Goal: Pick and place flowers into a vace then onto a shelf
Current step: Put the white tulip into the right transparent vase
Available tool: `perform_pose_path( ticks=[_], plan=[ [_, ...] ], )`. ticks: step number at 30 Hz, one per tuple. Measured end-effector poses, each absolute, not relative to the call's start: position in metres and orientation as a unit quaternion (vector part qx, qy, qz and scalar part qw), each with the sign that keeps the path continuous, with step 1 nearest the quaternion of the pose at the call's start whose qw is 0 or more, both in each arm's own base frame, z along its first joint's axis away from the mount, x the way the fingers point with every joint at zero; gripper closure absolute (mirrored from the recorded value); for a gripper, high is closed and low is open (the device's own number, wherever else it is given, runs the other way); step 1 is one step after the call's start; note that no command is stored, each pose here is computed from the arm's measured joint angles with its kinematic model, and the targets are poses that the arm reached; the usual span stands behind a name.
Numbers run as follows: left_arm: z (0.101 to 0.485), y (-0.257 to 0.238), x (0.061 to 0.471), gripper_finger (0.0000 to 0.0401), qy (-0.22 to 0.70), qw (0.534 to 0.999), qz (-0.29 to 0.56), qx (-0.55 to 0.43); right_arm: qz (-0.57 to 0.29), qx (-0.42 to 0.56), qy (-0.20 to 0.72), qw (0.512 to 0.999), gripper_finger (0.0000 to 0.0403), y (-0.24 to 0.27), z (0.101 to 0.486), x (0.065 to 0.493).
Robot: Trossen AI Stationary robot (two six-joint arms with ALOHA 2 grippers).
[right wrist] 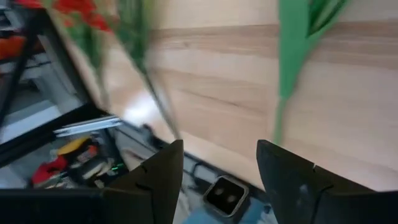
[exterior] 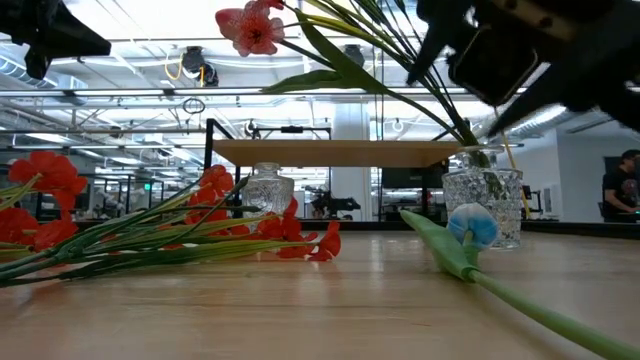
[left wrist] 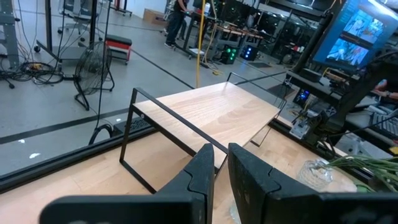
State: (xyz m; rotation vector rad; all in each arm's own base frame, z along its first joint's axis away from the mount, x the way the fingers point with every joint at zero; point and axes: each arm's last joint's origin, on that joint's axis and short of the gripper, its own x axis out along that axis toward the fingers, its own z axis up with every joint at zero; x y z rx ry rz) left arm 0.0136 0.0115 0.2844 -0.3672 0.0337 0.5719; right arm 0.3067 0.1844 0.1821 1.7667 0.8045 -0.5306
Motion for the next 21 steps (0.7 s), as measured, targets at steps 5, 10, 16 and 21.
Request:
perform_pose_path(
  ticks=[5, 10, 16, 21],
  plan=[
    [0.284, 0.012, 0.014, 0.0350, 0.017, 0.943, 0.280, -0.180, -0.245, 0.722, 0.354, 0.542, 0.0206, 0.181, 0.173, 0.320],
    [0.284, 0.011, 0.014, 0.0350, 0.017, 0.943, 0.280, -0.180, -0.259, 0.699, 0.383, 0.546, 0.0206, 0.176, 0.172, 0.331],
    [0.284, 0.011, 0.014, 0.0350, 0.017, 0.943, 0.280, -0.180, -0.288, 0.679, 0.402, 0.542, 0.0206, 0.166, 0.173, 0.332],
    [0.284, 0.011, 0.014, 0.0350, 0.017, 0.943, 0.280, -0.180, -0.294, 0.671, 0.408, 0.546, 0.0206, 0.162, 0.172, 0.333]
  ],
)
